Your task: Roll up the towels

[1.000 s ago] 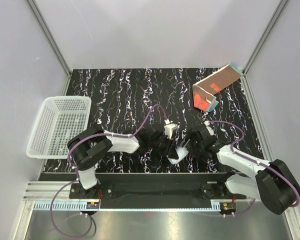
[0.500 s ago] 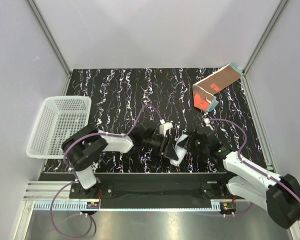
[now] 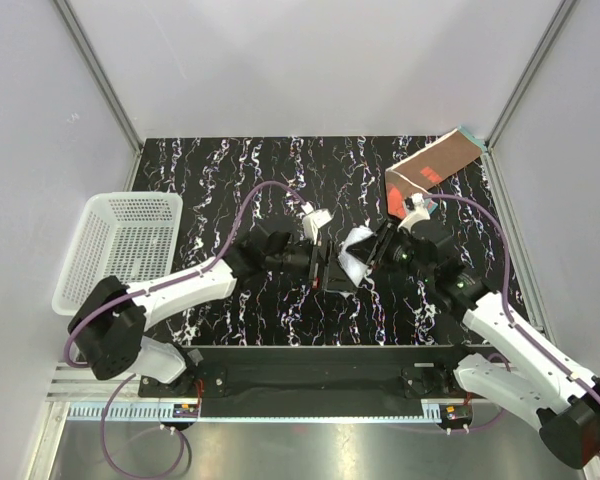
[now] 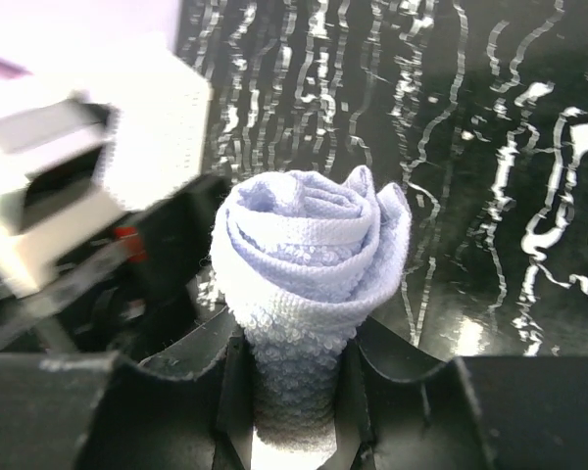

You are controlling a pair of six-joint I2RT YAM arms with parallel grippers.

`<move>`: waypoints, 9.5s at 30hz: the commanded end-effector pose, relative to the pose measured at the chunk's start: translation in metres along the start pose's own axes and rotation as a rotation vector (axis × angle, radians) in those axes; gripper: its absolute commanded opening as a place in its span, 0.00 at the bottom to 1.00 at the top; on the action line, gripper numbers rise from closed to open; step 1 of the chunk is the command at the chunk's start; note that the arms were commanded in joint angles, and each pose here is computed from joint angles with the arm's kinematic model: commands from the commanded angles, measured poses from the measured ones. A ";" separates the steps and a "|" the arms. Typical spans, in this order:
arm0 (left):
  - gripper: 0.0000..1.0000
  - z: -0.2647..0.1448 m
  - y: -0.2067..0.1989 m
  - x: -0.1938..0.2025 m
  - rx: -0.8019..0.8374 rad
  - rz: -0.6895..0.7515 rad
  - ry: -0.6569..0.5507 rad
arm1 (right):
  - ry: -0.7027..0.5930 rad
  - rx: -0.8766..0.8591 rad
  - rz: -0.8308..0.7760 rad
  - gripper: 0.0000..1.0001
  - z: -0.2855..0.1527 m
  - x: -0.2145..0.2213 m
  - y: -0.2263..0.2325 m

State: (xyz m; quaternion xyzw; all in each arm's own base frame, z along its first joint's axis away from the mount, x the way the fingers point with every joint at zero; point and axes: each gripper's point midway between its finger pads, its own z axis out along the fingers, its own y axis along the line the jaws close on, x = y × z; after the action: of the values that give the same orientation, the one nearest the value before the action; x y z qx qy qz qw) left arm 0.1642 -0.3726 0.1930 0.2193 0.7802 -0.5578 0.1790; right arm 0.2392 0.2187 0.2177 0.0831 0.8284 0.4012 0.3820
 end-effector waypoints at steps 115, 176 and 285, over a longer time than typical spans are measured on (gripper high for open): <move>0.75 -0.443 0.401 -0.100 -0.883 -0.937 -1.469 | 0.312 -0.079 -0.028 1.00 0.046 0.024 0.031; 0.99 -0.426 0.128 -0.093 -1.025 -0.290 -1.116 | 0.150 -0.077 -0.166 1.00 0.001 -0.013 0.049; 0.99 -0.239 0.120 -0.070 -1.120 0.245 -0.435 | 0.377 0.311 -0.246 0.85 0.210 0.005 0.029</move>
State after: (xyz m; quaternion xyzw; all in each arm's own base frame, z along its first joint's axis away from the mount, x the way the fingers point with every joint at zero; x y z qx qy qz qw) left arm 0.2702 -0.1272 0.1861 0.0723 0.8861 -0.0831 0.4503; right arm 0.3627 0.3707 0.1341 -0.0533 0.9461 0.2268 0.2252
